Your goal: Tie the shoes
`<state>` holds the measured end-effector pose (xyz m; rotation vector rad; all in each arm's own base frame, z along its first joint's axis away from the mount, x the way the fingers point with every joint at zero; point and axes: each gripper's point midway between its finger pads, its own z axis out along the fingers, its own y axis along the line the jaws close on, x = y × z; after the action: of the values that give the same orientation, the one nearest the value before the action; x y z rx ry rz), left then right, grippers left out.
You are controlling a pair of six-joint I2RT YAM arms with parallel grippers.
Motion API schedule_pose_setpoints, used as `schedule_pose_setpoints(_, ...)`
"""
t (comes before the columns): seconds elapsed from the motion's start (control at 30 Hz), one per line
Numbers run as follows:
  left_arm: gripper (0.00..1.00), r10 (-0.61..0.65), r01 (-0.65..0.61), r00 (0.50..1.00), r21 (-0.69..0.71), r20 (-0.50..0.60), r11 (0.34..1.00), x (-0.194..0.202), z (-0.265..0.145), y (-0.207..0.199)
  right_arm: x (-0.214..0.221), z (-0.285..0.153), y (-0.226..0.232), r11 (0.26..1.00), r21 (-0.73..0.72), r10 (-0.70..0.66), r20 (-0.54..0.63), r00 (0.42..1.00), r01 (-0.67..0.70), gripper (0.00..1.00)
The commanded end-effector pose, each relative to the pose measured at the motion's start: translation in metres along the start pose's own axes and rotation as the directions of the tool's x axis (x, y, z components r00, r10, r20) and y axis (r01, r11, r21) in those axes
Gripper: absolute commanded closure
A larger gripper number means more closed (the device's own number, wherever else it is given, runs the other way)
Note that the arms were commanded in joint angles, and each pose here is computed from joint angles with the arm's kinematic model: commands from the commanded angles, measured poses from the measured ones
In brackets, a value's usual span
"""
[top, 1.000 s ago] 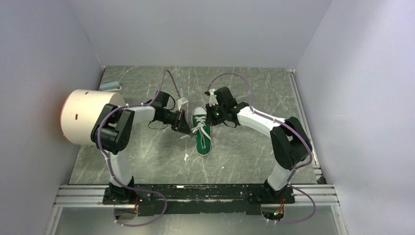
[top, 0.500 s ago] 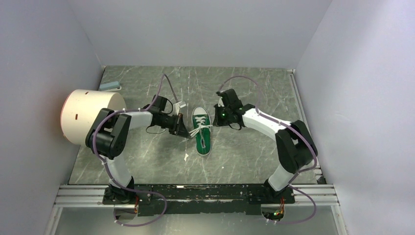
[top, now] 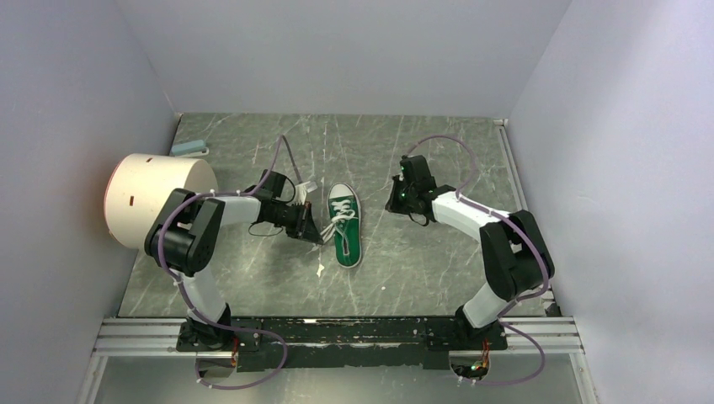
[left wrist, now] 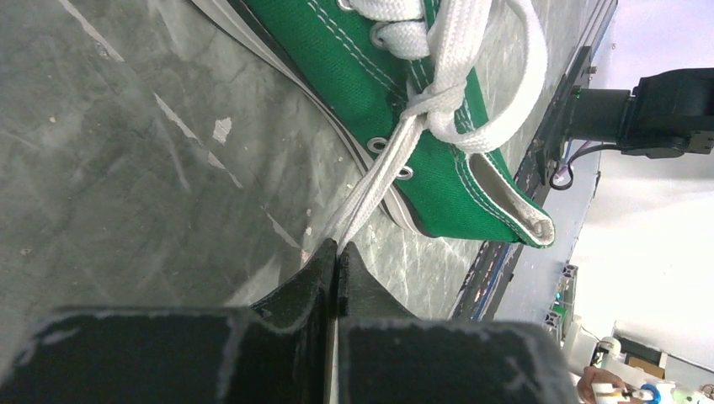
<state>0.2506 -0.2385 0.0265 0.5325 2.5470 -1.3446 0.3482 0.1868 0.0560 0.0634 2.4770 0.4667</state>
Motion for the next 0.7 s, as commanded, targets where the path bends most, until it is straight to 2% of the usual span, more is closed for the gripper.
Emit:
schedule_pose_setpoints(0.0,0.95,-0.022,0.022,1.0,0.018,-0.004,1.0,0.005,-0.003,-0.005,-0.007,0.004,0.017,0.991,-0.131,-0.022,0.009,1.0,0.023,1.0)
schedule_pose_setpoints(0.03,0.95,-0.019,0.019,1.0,0.027,0.0,0.999,0.003,-0.003,-0.006,-0.003,0.003,0.03,0.969,-0.239,-0.07,-0.016,0.997,0.064,1.0)
schedule_pose_setpoints(0.07,0.95,-0.015,0.015,1.0,0.03,0.001,0.999,0.0,-0.003,-0.007,0.005,0.001,0.042,0.936,-0.345,-0.103,-0.069,0.992,0.073,0.95)
schedule_pose_setpoints(0.13,0.95,-0.007,0.007,1.0,0.031,0.001,0.999,-0.005,-0.002,-0.007,0.002,-0.006,0.058,0.872,-0.488,-0.092,-0.094,0.991,0.034,0.78)
schedule_pose_setpoints(0.2,0.95,-0.004,0.004,1.0,0.036,-0.005,0.999,-0.007,-0.002,-0.007,-0.006,-0.007,0.067,0.844,-0.535,-0.025,-0.119,0.993,-0.043,0.61)
schedule_pose_setpoints(0.27,0.95,0.0,0.0,1.0,0.041,-0.011,0.999,-0.008,-0.002,-0.008,-0.003,-0.008,0.081,0.805,-0.574,0.033,-0.206,0.978,-0.149,0.47)
schedule_pose_setpoints(0.33,0.95,0.002,-0.001,1.0,0.044,-0.019,0.999,-0.008,-0.002,-0.008,0.006,-0.006,0.089,0.784,-0.556,0.107,-0.319,0.942,-0.277,0.38)
schedule_pose_setpoints(0.43,0.95,0.006,-0.005,1.0,0.046,-0.022,0.999,-0.008,-0.002,-0.008,0.012,-0.008,0.093,0.762,-0.494,0.235,-0.392,0.889,-0.419,0.36)
schedule_pose_setpoints(0.5,0.95,0.007,-0.006,1.0,0.051,-0.02,0.999,-0.009,-0.002,-0.009,0.015,-0.008,0.093,0.744,-0.454,0.309,-0.418,0.855,-0.49,0.39)
schedule_pose_setpoints(0.67,0.95,0.009,-0.008,1.0,0.066,-0.018,0.998,-0.012,-0.001,-0.011,0.021,0.007,0.087,0.745,-0.382,0.375,-0.439,0.817,-0.547,0.5)
